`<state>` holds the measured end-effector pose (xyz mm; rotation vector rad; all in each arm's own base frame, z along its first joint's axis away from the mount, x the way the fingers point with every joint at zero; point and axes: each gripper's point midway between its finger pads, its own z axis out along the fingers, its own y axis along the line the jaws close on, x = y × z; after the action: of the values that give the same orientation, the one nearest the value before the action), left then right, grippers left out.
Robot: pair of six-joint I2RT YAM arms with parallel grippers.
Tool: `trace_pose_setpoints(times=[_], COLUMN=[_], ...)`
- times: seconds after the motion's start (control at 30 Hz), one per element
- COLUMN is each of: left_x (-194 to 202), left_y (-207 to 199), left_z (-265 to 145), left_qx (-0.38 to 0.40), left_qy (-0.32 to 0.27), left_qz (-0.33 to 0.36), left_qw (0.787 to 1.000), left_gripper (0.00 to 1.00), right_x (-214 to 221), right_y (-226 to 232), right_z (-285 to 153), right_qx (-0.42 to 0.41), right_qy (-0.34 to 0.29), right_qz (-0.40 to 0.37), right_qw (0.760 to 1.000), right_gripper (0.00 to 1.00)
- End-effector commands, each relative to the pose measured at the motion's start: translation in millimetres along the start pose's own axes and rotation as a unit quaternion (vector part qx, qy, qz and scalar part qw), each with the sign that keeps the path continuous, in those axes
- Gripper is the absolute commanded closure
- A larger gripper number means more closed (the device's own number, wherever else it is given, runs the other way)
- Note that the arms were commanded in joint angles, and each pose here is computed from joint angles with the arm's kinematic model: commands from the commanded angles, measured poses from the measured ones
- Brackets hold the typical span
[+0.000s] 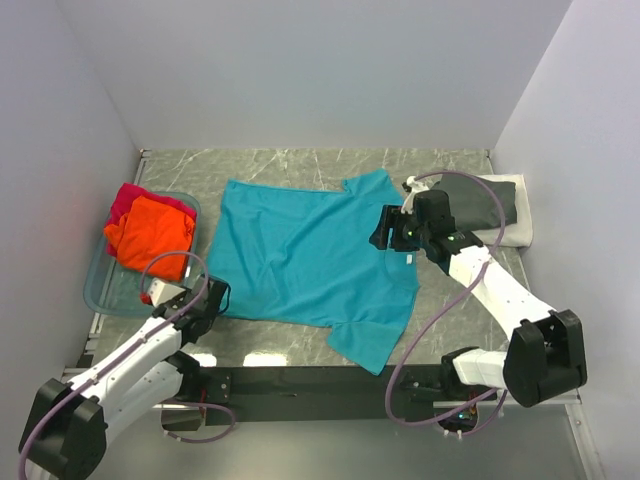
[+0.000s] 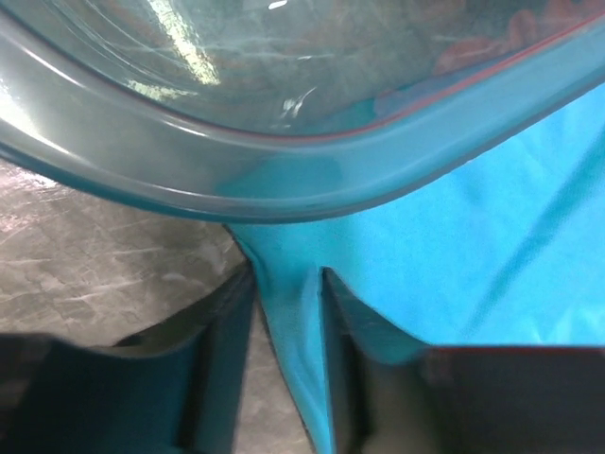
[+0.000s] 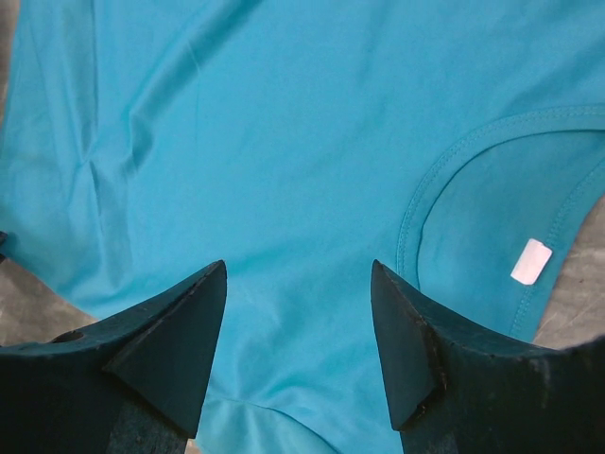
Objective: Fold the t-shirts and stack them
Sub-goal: Flatten the tshirt out
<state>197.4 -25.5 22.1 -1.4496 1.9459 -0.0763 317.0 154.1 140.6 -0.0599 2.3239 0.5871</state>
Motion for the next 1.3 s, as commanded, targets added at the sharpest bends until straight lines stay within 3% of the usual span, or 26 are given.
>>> trace_pose_setpoints(times=[0.0,0.03,0.07,0.17,0.37,0.73,1.27], left_x=[1.8,2.2,2.1,0.5,-4.9,-14.1,-10.7], left_y=[0.6,1.3,1.7,1.8,1.0,-9.2,-16.3], left_z=[2.3,2.6,2.9,1.8,-3.6,-16.9,-18.8], left_qx=[0.000,0.000,0.000,0.002,0.010,0.044,0.074], left_qy=[-0.001,0.000,-0.001,-0.003,-0.007,-0.010,-0.001], left_qz=[-0.004,-0.003,-0.001,-0.001,0.005,0.039,0.054], left_qw=[1.000,1.000,1.000,1.000,1.000,0.998,0.996], left_gripper=[0.63,0.67,0.79,1.00,1.00,0.99,0.99], right_x=[-12.2,-13.7,-13.2,-8.8,30.9,179.0,255.7], right_y=[5.1,5.7,6.0,7.5,17.8,45.6,29.2], right_z=[-11.2,-12.8,-13.7,-19.3,-32.7,-62.2,-119.1], right_qx=[0.001,0.000,0.000,-0.003,0.007,-0.002,0.068], right_qy=[-0.027,-0.030,-0.029,-0.030,0.011,0.166,0.246], right_qz=[-0.007,-0.008,-0.008,-0.007,-0.014,0.012,0.073], right_qw=[1.000,1.000,1.000,1.000,1.000,0.986,0.964], right_gripper=[0.31,0.31,0.31,0.31,0.31,0.32,0.33])
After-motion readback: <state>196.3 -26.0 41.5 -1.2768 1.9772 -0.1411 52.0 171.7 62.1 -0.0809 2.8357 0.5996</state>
